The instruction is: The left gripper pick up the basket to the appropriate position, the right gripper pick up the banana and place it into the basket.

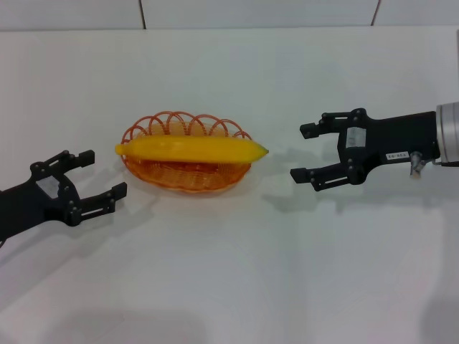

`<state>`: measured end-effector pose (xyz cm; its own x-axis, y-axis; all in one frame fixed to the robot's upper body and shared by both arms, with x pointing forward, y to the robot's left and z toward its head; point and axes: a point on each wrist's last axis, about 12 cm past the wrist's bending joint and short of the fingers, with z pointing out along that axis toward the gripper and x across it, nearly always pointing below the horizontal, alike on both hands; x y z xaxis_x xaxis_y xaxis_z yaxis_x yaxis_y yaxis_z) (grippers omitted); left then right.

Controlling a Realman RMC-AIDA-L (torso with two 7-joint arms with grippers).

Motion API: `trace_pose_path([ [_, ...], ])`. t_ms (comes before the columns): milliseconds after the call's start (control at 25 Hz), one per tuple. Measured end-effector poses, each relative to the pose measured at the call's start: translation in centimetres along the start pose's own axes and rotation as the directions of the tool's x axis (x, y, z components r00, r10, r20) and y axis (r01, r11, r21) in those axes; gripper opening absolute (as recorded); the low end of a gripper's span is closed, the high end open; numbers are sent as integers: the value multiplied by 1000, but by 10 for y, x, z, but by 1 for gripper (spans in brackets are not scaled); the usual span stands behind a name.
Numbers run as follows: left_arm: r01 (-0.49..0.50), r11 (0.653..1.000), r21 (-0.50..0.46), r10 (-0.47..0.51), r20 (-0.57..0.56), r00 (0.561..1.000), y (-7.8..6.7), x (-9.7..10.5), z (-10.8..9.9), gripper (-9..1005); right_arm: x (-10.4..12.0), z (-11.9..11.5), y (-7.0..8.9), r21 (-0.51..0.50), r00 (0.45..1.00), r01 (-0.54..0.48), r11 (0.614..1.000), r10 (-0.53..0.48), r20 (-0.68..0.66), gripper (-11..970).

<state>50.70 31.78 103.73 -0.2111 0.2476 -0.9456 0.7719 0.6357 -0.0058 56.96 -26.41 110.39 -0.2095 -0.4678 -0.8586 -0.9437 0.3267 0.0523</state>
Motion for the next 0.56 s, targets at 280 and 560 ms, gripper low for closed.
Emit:
trace_pose_path([
  [280,6,1000,-4,-6,-10,1000,0,1,1,892,0,0,0,1,1000,-5,1000,5,2,880],
  [560,7,1000,-5,-7,-11,1000,0,1,1,892,0,0,0,1,1000,-5,1000,5,3,880],
])
